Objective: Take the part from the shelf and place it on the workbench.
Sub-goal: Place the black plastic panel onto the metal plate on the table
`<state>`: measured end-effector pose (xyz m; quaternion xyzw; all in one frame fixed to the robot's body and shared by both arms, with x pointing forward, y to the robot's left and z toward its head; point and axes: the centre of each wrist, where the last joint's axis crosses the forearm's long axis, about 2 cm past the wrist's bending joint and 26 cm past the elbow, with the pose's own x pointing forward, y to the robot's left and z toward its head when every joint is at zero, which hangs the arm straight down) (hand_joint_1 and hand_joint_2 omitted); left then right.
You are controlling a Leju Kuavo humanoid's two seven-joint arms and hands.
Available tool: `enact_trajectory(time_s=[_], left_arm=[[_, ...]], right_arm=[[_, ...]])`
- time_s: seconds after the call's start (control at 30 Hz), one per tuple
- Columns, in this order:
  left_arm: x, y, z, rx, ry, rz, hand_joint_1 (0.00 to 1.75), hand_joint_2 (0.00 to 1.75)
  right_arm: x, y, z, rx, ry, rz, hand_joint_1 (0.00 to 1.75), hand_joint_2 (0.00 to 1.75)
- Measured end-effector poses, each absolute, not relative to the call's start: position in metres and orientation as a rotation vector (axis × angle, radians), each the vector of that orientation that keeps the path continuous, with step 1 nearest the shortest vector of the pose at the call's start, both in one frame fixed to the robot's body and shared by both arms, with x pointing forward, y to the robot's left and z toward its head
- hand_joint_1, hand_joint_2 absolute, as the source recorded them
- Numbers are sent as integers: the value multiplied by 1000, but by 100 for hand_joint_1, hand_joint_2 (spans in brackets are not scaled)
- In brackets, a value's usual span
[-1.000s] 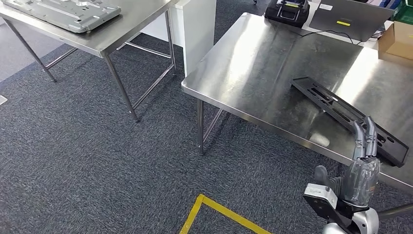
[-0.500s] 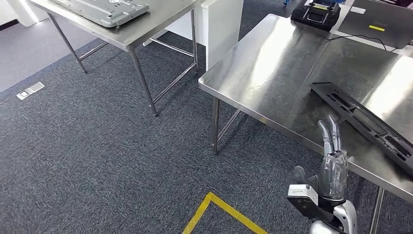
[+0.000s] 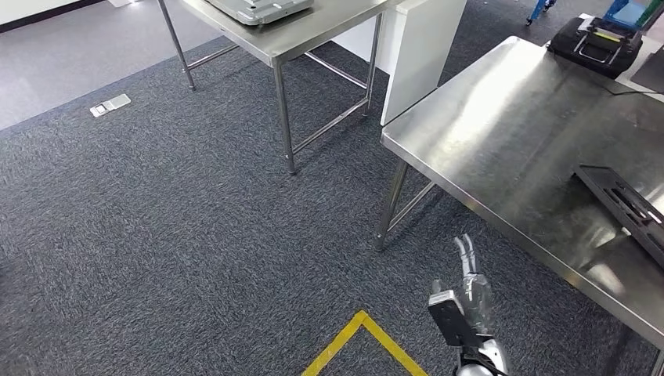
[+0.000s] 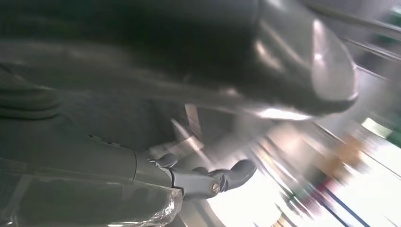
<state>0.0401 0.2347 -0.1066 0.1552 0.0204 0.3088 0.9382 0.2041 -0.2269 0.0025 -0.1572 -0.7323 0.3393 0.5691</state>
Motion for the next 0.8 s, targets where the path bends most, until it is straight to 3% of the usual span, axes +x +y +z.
enact_trajectory(time_s=[0.13,0.33,0.47,0.6,0.8], left_arm=[[40,233,-106,317,60,636,0,0],[40,232,-107,257,21,663,0,0],[39,232,-109,40,-98,719,0,0],[40,230,-108,-8,-83,718,0,0],[47,228,-107,-31,-69,743,0,0]], right_arm=[[191,-239,-42,-360,-1480,863,0,0],[182,-239,-65,-309,-1061,967,0,0],[148,-237,-82,-287,-676,1060,0,0],[100,-244,-99,-275,-337,1116,0,0],[72,-238,-104,-219,-150,1159,0,0]])
